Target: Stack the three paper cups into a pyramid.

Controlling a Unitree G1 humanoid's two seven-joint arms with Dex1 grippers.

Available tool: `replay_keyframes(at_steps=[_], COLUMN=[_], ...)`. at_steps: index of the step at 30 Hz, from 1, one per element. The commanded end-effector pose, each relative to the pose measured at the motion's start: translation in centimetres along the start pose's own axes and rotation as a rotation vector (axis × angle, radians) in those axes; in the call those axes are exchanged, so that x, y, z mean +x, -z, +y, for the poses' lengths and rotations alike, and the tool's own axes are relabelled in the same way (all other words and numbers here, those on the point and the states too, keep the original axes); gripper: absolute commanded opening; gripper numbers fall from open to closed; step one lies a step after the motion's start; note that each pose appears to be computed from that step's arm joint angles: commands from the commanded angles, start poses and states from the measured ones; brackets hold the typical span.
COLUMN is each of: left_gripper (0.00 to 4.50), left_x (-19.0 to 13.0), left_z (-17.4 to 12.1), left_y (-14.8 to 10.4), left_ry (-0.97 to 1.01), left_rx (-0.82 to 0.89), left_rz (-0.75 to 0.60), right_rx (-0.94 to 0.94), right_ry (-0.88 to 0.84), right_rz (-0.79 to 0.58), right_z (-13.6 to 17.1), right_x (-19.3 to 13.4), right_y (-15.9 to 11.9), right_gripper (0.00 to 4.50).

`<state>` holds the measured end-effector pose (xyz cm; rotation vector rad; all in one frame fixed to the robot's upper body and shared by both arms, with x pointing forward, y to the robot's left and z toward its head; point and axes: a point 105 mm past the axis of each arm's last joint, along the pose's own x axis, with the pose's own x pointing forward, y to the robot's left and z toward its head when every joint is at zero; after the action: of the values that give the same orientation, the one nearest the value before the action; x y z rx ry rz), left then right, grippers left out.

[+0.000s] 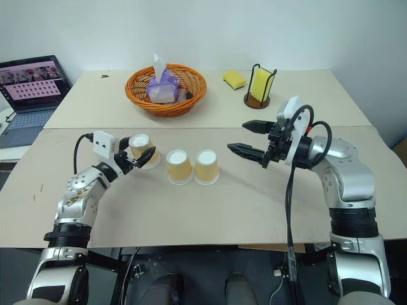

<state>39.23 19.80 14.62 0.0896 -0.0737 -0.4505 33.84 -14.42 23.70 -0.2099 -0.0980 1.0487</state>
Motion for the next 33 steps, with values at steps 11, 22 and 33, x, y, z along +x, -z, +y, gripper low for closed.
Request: replay_keyframes(at_steps=[11, 22, 33], left_gripper=[2.49, 2.49, 2.49], left_x=[0.4, 1.2, 3.0], left_z=[0.4, -2.4, -5.9], left_y=[-3.2, -16.1, -15.0], left_ry=[0.007, 0.566, 0.913], left_rx=[0.048, -0.139, -0.040], left_rz=[-0.096, -0.191, 0.031], right_rx=[-0.036, -0.011, 0.020], right_ry=[0.024, 0.147, 0.269], right_rz=[-0.024, -0.005, -0.033], right_z=[-0.3, -1.1, -0.7], right_x=[-0.1, -0.7, -2.0], right_y=[-0.7, 1.3, 2.3], right_gripper=[4.50, 4.50, 4.50])
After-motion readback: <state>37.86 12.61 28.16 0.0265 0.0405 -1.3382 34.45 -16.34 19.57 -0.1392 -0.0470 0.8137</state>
